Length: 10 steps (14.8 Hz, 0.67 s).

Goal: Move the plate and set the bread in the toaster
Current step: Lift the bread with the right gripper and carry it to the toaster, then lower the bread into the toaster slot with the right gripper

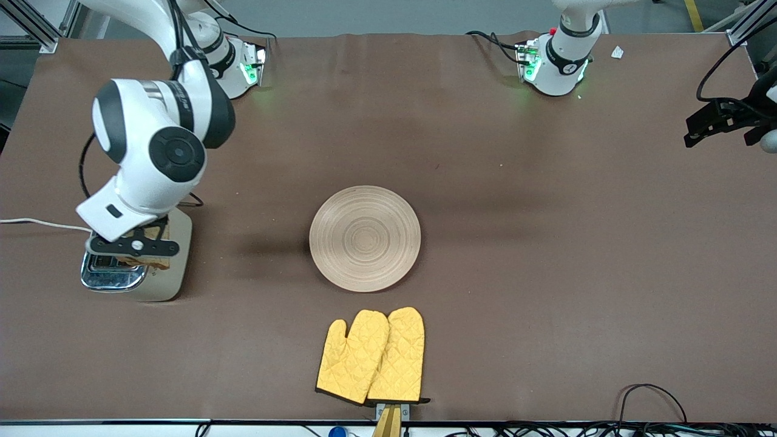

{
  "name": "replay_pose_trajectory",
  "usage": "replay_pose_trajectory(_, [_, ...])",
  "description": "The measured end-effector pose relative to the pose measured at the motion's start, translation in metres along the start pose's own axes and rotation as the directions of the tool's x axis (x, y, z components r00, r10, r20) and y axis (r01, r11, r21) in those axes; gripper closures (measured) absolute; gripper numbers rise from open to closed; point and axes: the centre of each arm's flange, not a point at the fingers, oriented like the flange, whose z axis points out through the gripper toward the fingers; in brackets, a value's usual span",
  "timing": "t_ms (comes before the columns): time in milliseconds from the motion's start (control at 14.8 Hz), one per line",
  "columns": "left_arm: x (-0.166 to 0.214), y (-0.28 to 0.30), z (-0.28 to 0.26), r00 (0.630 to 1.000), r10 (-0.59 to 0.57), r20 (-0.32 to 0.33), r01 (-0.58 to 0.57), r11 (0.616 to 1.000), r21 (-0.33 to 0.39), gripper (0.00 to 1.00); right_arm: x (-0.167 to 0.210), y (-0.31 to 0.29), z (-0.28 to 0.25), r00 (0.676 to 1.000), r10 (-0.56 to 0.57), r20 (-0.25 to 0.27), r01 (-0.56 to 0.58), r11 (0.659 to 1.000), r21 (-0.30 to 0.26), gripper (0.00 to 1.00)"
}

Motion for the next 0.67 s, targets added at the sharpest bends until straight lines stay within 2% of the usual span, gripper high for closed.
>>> replay_pose_trajectory(202, [0.0,0.007,0.0,1.0,0.01,0.0,-0.01,1.0,-0.03,0.0,-0.005,0.022,0.0,1.0,0.003,-0.015,-0.004,0.998,-0.068,0.96])
replay_pose_trajectory(404, [0.0,0.012,-0.002,1.0,0.017,-0.003,-0.017,0.999,-0.037,0.0,-0.001,0.051,0.023,1.0,0.029,-0.012,-0.03,0.991,-0.131,0.96])
replay_pose_trajectory(674, [-0.001,0.013,-0.004,1.0,0.019,-0.008,-0.019,0.999,-0.037,0.0,0.005,0.073,0.055,0.995,0.093,-0.025,-0.096,0.984,-0.149,0.96])
